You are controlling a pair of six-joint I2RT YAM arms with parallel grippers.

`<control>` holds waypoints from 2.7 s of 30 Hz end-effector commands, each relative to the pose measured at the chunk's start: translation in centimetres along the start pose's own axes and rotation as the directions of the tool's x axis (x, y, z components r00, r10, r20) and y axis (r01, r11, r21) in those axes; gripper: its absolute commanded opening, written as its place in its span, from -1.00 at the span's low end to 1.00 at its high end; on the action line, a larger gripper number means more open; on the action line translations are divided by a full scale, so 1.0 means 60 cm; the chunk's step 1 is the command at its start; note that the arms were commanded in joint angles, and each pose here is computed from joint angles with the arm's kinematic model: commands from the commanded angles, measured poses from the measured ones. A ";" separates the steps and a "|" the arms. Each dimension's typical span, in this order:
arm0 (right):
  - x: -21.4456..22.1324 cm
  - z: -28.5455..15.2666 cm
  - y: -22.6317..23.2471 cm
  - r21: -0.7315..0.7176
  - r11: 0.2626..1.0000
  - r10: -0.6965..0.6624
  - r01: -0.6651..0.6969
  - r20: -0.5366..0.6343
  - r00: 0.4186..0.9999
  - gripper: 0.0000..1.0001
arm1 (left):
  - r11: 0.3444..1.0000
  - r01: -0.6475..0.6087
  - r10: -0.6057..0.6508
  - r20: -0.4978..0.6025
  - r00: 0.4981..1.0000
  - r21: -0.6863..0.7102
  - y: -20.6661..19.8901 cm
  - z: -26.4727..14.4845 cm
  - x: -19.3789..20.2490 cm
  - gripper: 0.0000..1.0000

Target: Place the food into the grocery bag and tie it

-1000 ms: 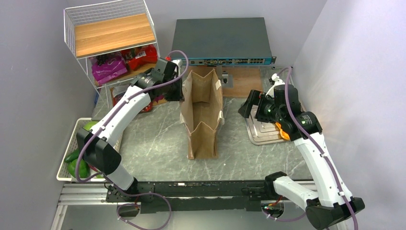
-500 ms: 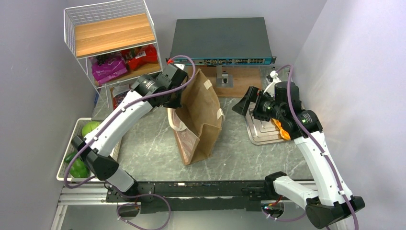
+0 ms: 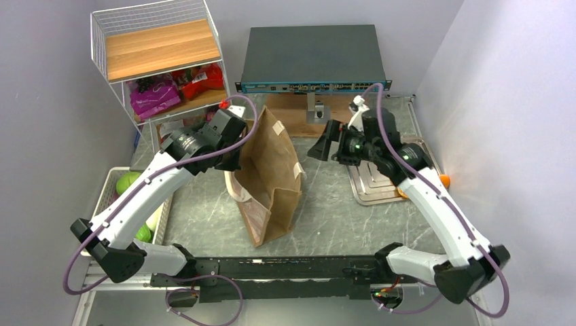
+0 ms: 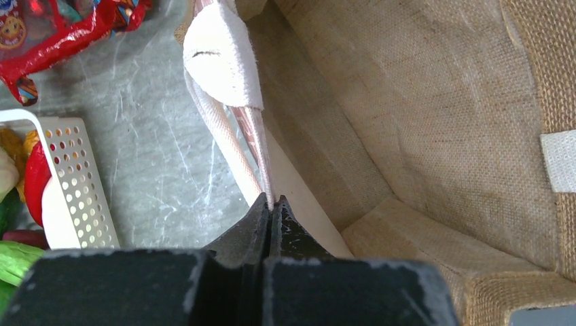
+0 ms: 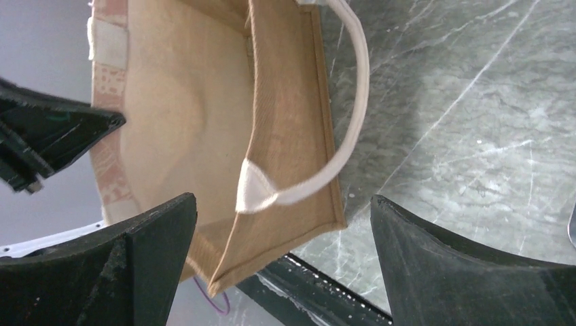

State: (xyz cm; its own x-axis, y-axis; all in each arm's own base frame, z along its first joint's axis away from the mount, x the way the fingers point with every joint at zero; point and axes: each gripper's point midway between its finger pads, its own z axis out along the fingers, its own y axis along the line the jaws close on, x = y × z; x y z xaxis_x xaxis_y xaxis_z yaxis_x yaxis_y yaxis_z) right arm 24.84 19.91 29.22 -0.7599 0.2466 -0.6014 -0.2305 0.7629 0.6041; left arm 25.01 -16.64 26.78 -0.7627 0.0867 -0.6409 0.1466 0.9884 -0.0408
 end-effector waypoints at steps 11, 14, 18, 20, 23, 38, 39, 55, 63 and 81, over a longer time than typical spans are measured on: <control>0.017 0.177 0.104 -0.066 0.973 -0.225 0.219 -0.107 0.968 1.00 | 0.998 0.007 -0.010 0.041 0.999 0.066 0.000 -0.026 0.010 -1.00; 0.034 0.198 0.110 -0.063 0.970 -0.242 0.236 -0.130 0.961 0.95 | 0.998 0.003 -0.006 0.039 0.999 0.066 0.000 -0.027 0.009 -1.00; 0.044 0.223 0.083 0.006 0.971 -0.235 0.240 -0.174 0.956 0.28 | 0.998 0.004 -0.007 0.048 0.999 0.068 0.001 -0.035 0.005 -1.00; 0.052 0.235 0.066 0.056 0.968 -0.227 0.244 -0.211 0.951 -0.43 | 0.998 0.001 -0.004 0.048 0.999 0.067 0.003 -0.038 0.004 -1.00; 0.058 0.234 0.033 0.178 0.953 -0.195 0.247 -0.270 0.943 -1.00 | 0.999 0.003 -0.005 0.049 0.999 0.043 0.012 -0.048 0.001 -1.00; 0.066 0.122 -0.061 0.474 0.849 -0.119 0.235 -0.261 0.958 -1.00 | 0.977 0.020 -0.015 0.026 1.000 -0.211 0.114 -0.120 0.015 -1.00; 0.074 0.125 -0.052 0.442 0.868 -0.113 0.224 -0.263 0.958 -1.00 | 0.982 0.019 -0.015 0.026 1.000 -0.188 0.108 -0.116 0.019 -1.00; 0.030 0.106 0.050 0.214 0.947 -0.222 0.239 -0.103 0.970 0.96 | 0.999 -0.043 0.041 0.040 0.998 0.030 0.048 -0.076 0.040 -1.00; -0.037 0.074 0.026 0.324 0.916 -0.275 0.236 0.081 0.958 1.00 | 0.996 -0.062 0.058 0.057 0.997 0.057 0.043 -0.067 0.046 -1.00; -0.115 0.024 -0.148 0.560 0.822 -0.170 0.104 0.068 0.983 1.00 | 0.999 -0.045 0.043 0.072 0.996 0.020 0.027 -0.078 -0.020 -1.00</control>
State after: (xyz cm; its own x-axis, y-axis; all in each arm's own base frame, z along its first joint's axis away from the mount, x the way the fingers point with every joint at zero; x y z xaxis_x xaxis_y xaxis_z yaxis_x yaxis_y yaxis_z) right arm 33.03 13.91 27.63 -0.6388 0.1768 -0.7488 0.0620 0.9819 0.1790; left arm 22.22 -14.40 29.83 -0.7367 0.1394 -0.6617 0.2105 0.9772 -0.0285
